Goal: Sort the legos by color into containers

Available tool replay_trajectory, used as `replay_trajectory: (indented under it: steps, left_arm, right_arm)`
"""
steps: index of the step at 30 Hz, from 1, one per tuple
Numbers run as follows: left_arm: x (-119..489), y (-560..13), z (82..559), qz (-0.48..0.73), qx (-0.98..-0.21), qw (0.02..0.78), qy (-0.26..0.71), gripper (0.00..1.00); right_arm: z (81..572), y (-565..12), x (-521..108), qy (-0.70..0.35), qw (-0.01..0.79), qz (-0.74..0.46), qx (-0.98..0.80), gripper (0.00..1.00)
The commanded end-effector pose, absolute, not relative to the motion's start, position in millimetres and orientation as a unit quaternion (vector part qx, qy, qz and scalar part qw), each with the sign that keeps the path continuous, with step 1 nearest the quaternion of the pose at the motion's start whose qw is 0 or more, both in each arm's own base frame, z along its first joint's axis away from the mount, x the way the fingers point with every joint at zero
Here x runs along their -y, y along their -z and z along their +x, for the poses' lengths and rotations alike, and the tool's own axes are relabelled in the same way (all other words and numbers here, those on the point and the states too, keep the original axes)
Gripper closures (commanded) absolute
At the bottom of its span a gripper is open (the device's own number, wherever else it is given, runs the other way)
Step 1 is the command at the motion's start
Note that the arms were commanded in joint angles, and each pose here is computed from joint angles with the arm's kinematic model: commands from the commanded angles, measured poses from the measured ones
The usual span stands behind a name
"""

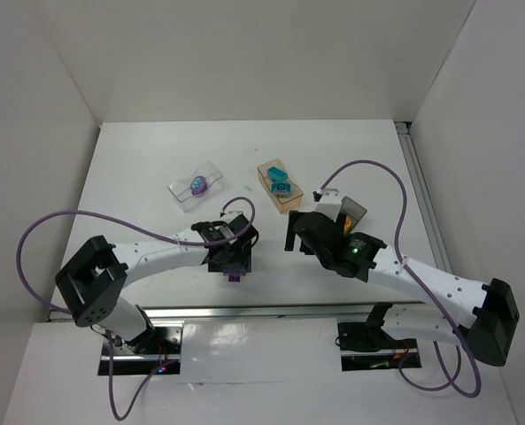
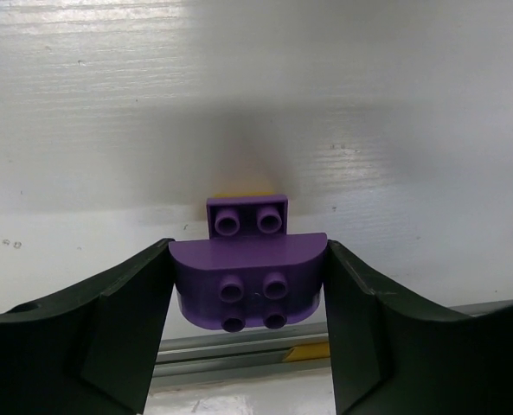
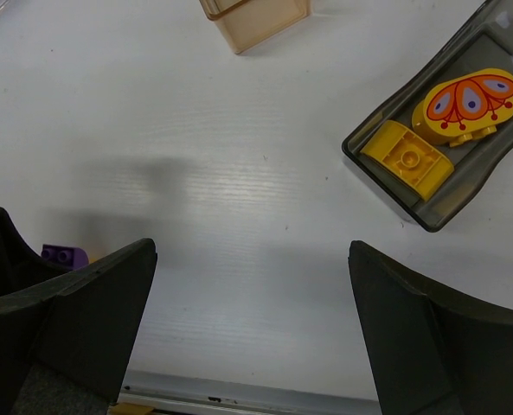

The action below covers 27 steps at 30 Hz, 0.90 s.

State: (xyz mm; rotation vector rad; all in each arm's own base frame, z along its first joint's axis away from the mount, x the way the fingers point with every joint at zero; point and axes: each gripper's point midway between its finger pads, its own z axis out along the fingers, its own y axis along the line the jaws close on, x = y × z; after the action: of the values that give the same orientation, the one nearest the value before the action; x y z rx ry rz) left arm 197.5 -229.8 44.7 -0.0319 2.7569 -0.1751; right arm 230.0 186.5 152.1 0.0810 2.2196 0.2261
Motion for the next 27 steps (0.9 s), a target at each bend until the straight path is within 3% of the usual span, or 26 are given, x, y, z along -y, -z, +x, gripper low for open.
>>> replay_trajectory:
  steps: [1, 6, 9, 12, 15, 27]
  left_arm:
    - [232, -54, 203, -0.01, -0.977, 0.202, 0.061, 0.25]
    - [220, -49, 198, -0.013, -0.98, 0.196, 0.036, 0.23]
    - [214, -46, 196, -0.013, -0.981, 0.194, 0.025, 0.31]
    - [214, -51, 196, -0.017, -0.981, 0.194, 0.026, 0.46]
    - [220, -74, 199, -0.013, -0.976, 0.21, 0.052, 0.48]
    - [270, -182, 238, 0.12, -0.918, 0.224, 0.303, 0.62]
  right_arm:
    - [230, -156, -184, -0.092, 0.449, 0.044, -0.888, 0.01]
    - [231, -157, -186, -0.096, 0.451, 0.045, -0.886, 0.01]
    - [232, -158, -185, -0.093, 0.454, 0.047, -0.885, 0.01]
    - [234, -157, -186, -0.093, 0.455, 0.047, -0.885, 0.01]
    - [235, -161, -188, -0.097, 0.457, 0.049, -0.883, 0.01]
    - [212, -213, -207, -0.269, 0.503, 0.005, -0.821, 0.02]
